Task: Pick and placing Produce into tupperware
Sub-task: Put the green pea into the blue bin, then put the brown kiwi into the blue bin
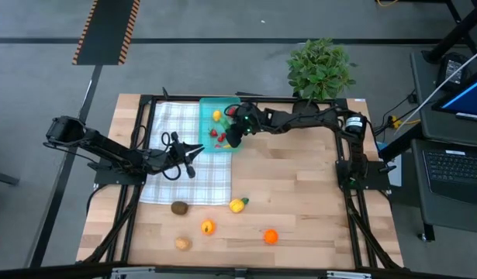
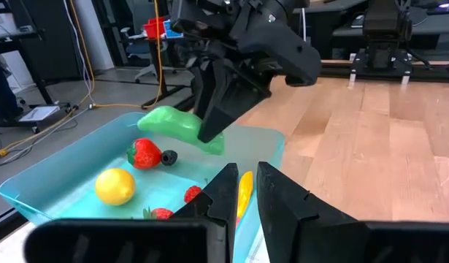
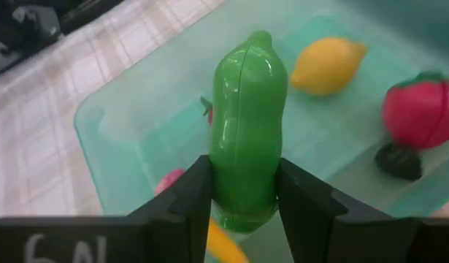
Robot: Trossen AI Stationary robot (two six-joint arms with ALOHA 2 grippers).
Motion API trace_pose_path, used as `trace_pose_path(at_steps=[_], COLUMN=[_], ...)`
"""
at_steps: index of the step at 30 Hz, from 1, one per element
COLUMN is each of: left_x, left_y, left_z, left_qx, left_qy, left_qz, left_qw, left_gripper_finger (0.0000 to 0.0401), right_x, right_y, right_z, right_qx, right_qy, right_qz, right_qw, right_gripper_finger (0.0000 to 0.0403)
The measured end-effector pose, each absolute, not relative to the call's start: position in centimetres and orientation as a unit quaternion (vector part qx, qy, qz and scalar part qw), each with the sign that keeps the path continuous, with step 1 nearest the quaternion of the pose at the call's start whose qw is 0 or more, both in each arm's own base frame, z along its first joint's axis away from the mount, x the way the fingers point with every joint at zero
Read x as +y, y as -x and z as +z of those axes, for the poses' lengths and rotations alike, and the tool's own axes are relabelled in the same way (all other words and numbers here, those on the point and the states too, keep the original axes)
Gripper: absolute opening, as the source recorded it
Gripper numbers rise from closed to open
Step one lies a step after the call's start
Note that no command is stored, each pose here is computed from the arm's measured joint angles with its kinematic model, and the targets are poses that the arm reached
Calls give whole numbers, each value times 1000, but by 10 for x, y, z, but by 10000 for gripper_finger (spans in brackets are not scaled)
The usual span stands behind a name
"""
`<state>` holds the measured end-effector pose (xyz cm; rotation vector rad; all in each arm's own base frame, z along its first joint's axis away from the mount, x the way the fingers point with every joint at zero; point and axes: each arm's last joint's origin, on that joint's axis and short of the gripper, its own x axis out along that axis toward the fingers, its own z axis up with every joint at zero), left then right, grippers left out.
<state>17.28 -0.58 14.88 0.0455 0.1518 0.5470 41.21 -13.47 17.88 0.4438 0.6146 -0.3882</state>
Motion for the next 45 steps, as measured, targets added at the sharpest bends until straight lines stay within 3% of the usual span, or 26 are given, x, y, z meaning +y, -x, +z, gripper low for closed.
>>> trace_pose_path(at_steps=[5, 17, 25, 31, 37, 45], left_x=[-6, -6, -6, -11, -26, -42], left_y=[-173, -173, -173, -172, -173, -172], left_z=[149, 149, 149, 149, 150, 154], left_qx=[75, 75, 73, 70, 72, 52], left_qy=[-23, -23, -16, -11, -26, -15], left_qz=[270, 270, 268, 255, 153, 38], left_qw=[960, 960, 960, 964, 985, 998], left_gripper_finger=[34, 13, 1, 12, 29, 39], right_x=[-135, -134, -123, -86, -63, -36], right_y=[-413, -412, -403, -401, -383, -341], right_z=[179, 182, 215, 205, 176, 169], right_qx=[297, 298, 283, 229, 190, 106], right_qy=[-200, -183, -90, -10, 4, 11], right_qz=[-184, -178, -109, -50, -15, 60], right_qw=[915, 920, 949, 972, 982, 992], right_gripper_finger=[149, 226, 231, 232, 232, 232])
